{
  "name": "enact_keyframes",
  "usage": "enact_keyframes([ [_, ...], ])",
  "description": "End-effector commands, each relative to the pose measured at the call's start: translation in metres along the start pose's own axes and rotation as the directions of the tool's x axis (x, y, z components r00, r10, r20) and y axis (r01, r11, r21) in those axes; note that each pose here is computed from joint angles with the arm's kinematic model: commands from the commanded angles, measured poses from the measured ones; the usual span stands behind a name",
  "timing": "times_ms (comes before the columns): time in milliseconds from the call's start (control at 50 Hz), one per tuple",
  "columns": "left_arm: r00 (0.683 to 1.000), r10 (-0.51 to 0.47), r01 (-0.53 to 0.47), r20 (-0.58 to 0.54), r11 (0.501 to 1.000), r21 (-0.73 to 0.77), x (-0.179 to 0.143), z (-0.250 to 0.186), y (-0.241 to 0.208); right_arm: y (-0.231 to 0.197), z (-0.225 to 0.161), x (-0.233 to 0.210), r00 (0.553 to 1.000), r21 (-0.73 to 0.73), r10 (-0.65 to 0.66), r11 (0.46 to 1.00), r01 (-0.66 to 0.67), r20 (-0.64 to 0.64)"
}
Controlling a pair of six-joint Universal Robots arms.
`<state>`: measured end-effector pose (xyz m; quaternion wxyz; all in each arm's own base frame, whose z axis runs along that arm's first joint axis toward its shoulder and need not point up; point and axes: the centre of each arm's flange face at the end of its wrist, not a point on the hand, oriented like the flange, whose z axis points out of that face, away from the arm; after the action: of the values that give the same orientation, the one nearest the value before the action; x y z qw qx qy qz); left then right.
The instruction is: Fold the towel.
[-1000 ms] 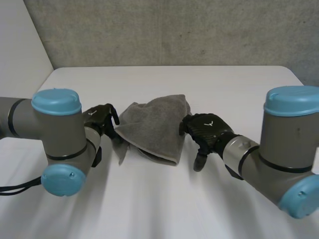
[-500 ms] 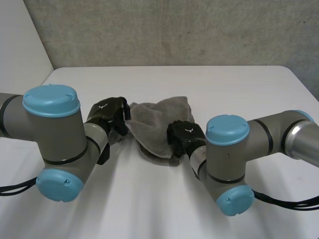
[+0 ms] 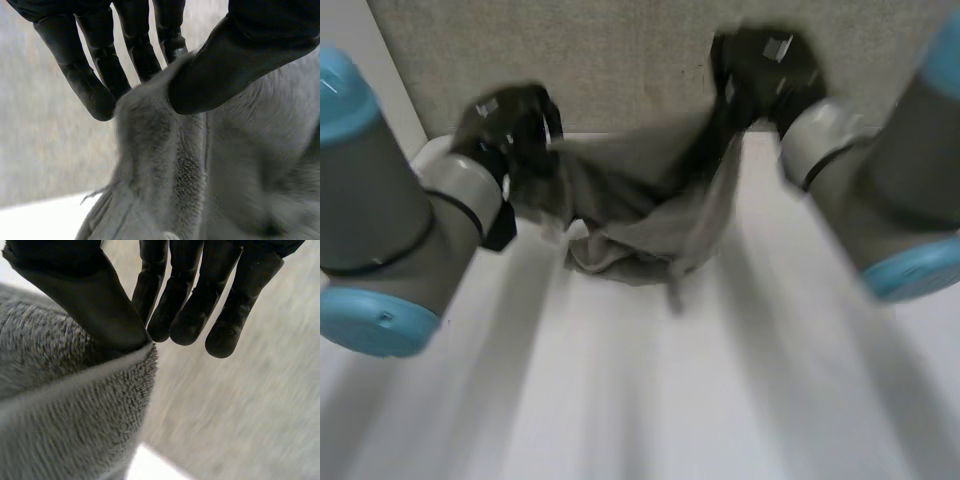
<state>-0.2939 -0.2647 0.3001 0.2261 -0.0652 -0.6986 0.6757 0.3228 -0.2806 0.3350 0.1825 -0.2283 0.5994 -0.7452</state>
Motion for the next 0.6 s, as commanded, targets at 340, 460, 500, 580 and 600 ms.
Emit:
enact_keyframes([
  [340,0.997,0.074,-0.073,0.010,0.995,-0.071,0.004,0.015,-0.005,0.057,0.005,-0.006,0.907,-0.432,-0.204,0.826,0.361,0.368],
  [460,0.965,0.261,-0.254,0.016,0.951,-0.176,-0.012,0.036,0.039,0.077,0.027,-0.001,0.908,-0.397,-0.291,0.828,0.396,0.300],
  [500,0.959,0.282,-0.276,0.014,0.948,-0.159,-0.011,0.041,0.036,0.071,0.041,0.003,0.909,-0.326,-0.335,0.855,0.404,0.248],
  [580,0.962,0.271,-0.272,0.032,0.961,0.046,0.000,0.054,-0.013,0.028,0.076,0.009,0.903,-0.022,-0.425,0.904,0.427,0.062],
  [600,0.962,0.271,-0.272,0.032,0.961,0.047,0.000,0.055,-0.013,0.028,0.076,0.009,0.903,-0.021,-0.425,0.904,0.427,0.062],
])
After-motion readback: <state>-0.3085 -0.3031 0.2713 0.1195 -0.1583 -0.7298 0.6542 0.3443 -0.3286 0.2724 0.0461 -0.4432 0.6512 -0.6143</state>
